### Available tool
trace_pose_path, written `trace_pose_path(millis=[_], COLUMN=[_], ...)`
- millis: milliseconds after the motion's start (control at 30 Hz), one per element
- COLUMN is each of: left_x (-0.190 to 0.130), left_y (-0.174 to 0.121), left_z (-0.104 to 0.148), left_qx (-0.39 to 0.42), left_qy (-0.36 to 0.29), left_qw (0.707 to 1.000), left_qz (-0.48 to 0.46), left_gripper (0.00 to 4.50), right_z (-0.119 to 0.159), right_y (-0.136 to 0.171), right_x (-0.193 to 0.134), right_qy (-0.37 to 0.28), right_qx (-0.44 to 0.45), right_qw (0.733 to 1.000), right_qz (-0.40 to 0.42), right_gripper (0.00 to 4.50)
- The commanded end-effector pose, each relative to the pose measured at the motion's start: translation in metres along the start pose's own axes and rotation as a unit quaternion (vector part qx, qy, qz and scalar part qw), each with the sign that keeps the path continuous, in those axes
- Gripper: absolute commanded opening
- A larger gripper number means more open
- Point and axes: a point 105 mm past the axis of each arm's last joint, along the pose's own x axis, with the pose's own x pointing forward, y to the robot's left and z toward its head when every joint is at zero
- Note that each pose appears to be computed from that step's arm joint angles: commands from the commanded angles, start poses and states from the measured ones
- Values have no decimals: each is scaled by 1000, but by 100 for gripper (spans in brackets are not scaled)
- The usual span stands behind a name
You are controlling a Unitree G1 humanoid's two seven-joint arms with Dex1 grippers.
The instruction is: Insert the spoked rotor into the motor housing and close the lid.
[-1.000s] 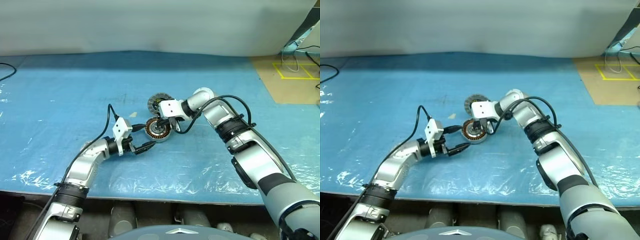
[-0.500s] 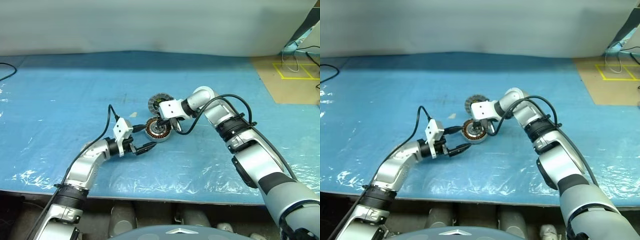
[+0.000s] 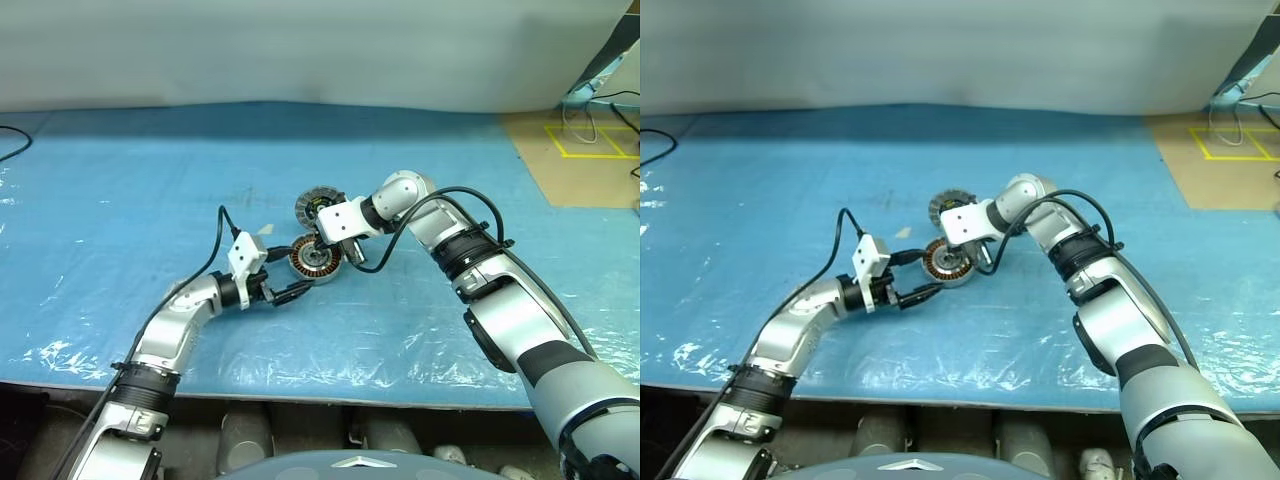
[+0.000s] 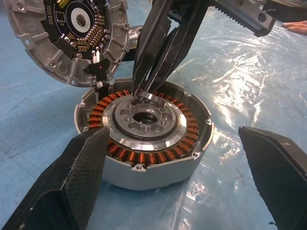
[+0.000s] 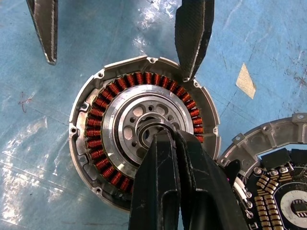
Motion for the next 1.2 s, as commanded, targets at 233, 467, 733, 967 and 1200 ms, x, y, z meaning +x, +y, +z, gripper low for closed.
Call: trace_pose_path(millis=[233,467,733,967,1200], left_x=[3,2,1,1,-6], left_y=[-1,3,3,3,2], left_z=[8,5,3,5,6], left_qx=[17,18,19,19,21], left_qy=[-7,-2,-3,-4,-5], left_qw=[1000,1000,1000,1000,1000], left_qz=[-5,-4,-4,-4,-6], left_gripper=[450,450,450,450,450], right_z=[4,-1,6,22,23], right_y=[-5,-5,-6,-14,-10], right_x=[-1,2,-3,-16,-12], right_qy=[4,17,3,-23,-63], right_qx=[-26,-37,-33,-40,13], right_qw=[1000,999,999,999,998], right_qz=[-10,-21,-12,-18,-28], right_gripper=[6,97,97,97,10])
